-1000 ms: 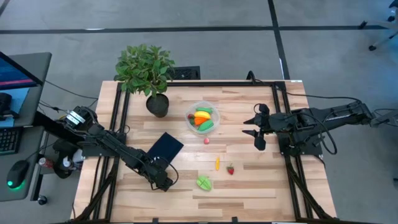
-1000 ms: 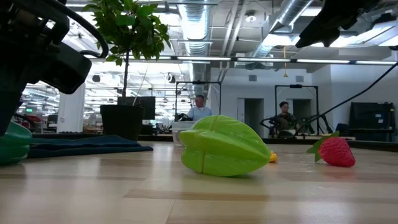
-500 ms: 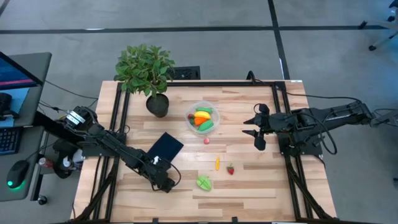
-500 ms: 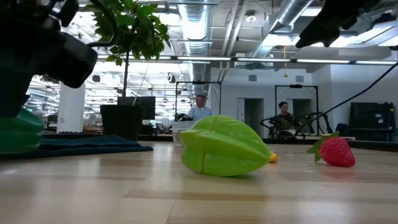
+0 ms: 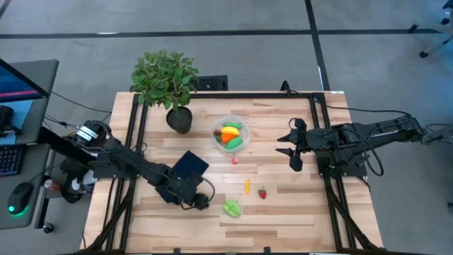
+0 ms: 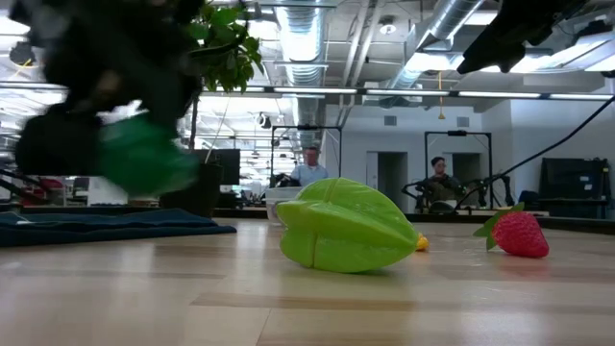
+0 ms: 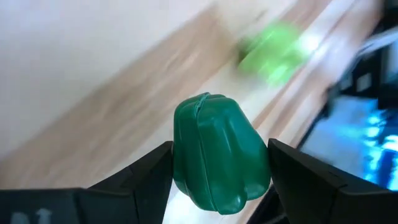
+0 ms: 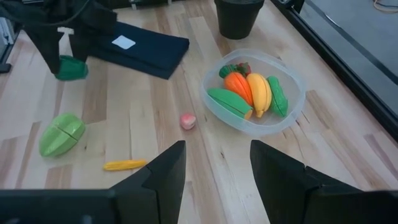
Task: Pick and placing Produce into tupperware
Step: Put the green bell pepper into the transparent bin
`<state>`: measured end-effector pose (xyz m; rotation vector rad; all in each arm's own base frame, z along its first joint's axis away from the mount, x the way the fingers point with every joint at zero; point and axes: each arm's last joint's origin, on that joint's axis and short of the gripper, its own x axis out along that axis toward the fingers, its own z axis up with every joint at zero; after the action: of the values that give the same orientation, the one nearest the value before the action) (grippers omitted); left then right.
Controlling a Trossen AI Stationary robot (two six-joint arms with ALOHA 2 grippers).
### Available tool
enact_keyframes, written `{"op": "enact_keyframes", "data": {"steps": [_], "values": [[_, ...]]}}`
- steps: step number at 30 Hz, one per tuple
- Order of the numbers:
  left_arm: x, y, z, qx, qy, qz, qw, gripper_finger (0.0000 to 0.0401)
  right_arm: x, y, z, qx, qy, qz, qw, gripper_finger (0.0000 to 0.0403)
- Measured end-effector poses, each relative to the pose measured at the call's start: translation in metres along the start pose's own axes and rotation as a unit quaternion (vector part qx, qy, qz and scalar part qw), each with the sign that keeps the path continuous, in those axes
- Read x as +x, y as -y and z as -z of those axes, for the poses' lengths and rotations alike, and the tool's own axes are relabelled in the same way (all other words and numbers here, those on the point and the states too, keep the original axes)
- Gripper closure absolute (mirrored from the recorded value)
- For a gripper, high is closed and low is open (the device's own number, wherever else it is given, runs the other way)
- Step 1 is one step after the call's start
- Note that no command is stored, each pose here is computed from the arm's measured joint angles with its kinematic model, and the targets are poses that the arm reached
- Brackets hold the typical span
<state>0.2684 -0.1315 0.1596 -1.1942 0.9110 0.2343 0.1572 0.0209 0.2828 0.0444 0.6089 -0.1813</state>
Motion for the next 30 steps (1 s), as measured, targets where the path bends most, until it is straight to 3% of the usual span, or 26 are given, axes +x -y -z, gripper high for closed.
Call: {"op": "enact_keyframes", "data": {"steps": [7, 19, 30], "values": [[-0.002, 0.013, -0.035, 0.01, 0.086, 0.077, 0.993, 0.0165, 0.0, 0.0, 0.0, -0.005, -0.001, -0.002, 1.0, 0.023], [-0.017, 0.016, -0.102, 0.049, 0.219, 0.132, 0.966, 0.0165, 0.0, 0.0, 0.0, -0.004, -0.002, -0.007, 1.0, 0.023], [-0.039, 0.001, -0.161, 0.088, 0.347, 0.109, 0.927, 0.0165, 0.0, -0.001, 0.0, -0.004, -0.002, -0.009, 1.0, 0.023]]}}
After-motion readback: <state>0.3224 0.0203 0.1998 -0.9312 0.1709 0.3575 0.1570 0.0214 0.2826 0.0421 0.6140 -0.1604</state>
